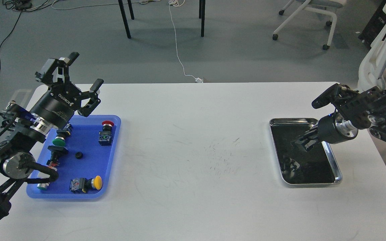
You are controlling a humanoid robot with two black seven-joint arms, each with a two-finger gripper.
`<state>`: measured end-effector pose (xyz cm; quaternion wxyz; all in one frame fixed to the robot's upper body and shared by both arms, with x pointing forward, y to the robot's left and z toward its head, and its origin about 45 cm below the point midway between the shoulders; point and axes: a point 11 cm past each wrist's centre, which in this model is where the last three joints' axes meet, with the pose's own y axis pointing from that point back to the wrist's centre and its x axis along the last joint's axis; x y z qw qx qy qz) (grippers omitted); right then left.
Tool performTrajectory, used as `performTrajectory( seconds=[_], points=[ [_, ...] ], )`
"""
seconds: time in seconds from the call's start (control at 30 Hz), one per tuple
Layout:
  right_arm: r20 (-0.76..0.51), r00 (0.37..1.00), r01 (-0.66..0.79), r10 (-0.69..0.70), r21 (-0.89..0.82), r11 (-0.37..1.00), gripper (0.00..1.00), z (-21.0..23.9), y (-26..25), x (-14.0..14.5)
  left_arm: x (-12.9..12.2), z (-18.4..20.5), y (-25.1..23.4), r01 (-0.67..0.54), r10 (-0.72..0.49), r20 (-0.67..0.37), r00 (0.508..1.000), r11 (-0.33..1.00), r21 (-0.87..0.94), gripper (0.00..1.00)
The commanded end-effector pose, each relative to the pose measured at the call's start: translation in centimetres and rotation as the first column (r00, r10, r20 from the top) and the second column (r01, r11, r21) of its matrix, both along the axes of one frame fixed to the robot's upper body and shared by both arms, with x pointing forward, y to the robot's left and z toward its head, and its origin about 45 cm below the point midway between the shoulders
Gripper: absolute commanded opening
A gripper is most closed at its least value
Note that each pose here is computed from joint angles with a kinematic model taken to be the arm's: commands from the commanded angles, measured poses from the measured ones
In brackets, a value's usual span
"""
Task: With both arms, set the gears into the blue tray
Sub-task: 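Lift the black part and carry it toward the table center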
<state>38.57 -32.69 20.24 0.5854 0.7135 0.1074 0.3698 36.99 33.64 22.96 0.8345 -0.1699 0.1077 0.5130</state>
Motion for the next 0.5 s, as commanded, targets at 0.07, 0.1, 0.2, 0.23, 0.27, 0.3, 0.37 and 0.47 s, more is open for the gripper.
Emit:
performTrajectory(
  seconds=[0.07, 0.1, 0.2, 0.23, 0.27, 0.3, 0.37, 0.47],
  points=[
    [0.043, 0.997, -0.074, 0.07, 0.099, 0.992, 0.18, 2.8, 6.1, 2.1, 0.0, 0.1, 0.1, 0.0, 0.0, 0.002, 1.0, 1.0, 0.002, 0.98],
    [0.043, 0.996, -0.084, 0.08, 0.121, 0.989, 0.18, 3.0, 7.2, 2.2, 0.0, 0.1, 0.1, 0.0, 0.0, 0.002, 1.0, 1.0, 0.002, 0.98],
    [0.028, 0.99, -0.138, 0.135, 0.166, 0.976, 0.18, 2.8, 11.2, 2.2, 0.0, 0.2, 0.2, -0.003, 0.003, 0.004, 1.0, 1.0, 0.001, 0.98],
    [0.023, 0.987, -0.16, 0.159, 0.166, 0.973, 0.18, 2.5, 12.5, 2.2, 0.0, 0.2, 0.2, -0.003, 0.003, 0.004, 1.0, 1.0, 0.001, 0.98],
    [0.018, 0.985, -0.175, 0.174, 0.162, 0.971, 0.18, 2.0, 13.4, 2.2, 0.0, 0.2, 0.2, -0.003, 0.003, 0.004, 1.0, 1.0, 0.001, 0.98],
    [0.018, 0.983, -0.185, 0.185, 0.159, 0.97, 0.19, 1.8, 14.2, 2.3, 0.0, 0.2, 0.2, -0.003, 0.003, 0.004, 1.0, 1.0, 0.001, 0.98],
    [0.018, 0.979, -0.203, 0.203, 0.16, 0.966, 0.19, 1.3, 15.8, 2.5, 0.0, 0.2, 0.2, -0.002, 0.002, 0.004, 1.0, 1.0, 0.003, 0.98],
    [0.0, 0.972, -0.23, 0.234, 0.175, 0.957, 0.19, 0.5, 17.9, 1.9, 0.0, 0.2, 0.3, -0.005, 0.005, 0.004, 1.0, 1.0, 0.002, 0.98]
  ],
)
